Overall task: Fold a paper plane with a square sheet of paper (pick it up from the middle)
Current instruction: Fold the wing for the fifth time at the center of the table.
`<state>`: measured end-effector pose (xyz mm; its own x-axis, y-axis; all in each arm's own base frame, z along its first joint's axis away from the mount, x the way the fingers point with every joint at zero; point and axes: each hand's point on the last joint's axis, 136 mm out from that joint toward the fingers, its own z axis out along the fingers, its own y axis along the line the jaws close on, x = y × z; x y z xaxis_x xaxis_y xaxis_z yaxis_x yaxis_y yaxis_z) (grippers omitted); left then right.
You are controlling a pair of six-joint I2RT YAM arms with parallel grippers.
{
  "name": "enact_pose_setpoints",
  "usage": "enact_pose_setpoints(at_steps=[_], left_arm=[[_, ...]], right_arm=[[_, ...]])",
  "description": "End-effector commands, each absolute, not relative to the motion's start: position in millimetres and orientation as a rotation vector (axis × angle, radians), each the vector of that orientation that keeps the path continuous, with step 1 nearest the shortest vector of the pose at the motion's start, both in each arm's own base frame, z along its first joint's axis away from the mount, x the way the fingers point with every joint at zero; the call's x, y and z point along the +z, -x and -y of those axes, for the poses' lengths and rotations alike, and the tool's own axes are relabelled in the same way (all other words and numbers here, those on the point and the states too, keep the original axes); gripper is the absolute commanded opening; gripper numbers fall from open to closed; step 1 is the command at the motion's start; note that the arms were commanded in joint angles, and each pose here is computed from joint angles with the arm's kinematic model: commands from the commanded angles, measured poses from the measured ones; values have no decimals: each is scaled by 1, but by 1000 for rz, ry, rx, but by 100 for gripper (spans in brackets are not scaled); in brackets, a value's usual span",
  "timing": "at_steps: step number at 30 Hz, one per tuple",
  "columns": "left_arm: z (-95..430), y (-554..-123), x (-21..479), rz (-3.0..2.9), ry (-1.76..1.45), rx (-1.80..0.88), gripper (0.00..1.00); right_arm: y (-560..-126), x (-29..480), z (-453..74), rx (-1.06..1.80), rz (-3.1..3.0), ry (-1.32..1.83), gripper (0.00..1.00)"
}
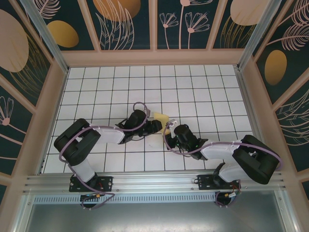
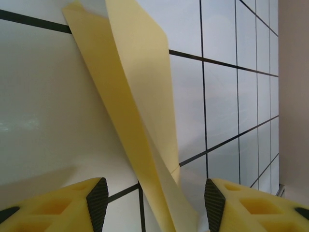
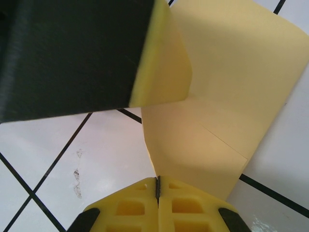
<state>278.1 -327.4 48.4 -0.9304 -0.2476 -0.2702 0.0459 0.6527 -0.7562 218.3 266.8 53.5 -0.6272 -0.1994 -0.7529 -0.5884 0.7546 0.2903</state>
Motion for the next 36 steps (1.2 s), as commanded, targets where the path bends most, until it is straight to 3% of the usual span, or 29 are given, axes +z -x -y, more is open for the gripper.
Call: enact_pose_setpoints(at_steps=[1, 9, 17, 20, 26, 36], left_arm=[[334, -283, 44, -2539, 165, -1163, 55], [341, -292, 44, -2543, 148, -1156, 53], [334, -294, 38, -2570, 146, -1111, 29], [333, -293, 36, -2579, 138, -1095, 15], [332, -292, 35, -2592, 136, -1087, 3], [335, -290, 31, -2619, 123, -1091, 1]], right_arm=[[-218, 58, -268, 698, -2184, 603, 0], [-214, 51, -267, 605, -2174, 707, 0], [-213, 42, -266, 494, -2176, 760, 1], [-213, 41, -266, 439, -2190, 770, 8], [-213, 43, -265, 315, -2196, 767, 30], [-224, 37, -274, 103, -2164, 826, 38]])
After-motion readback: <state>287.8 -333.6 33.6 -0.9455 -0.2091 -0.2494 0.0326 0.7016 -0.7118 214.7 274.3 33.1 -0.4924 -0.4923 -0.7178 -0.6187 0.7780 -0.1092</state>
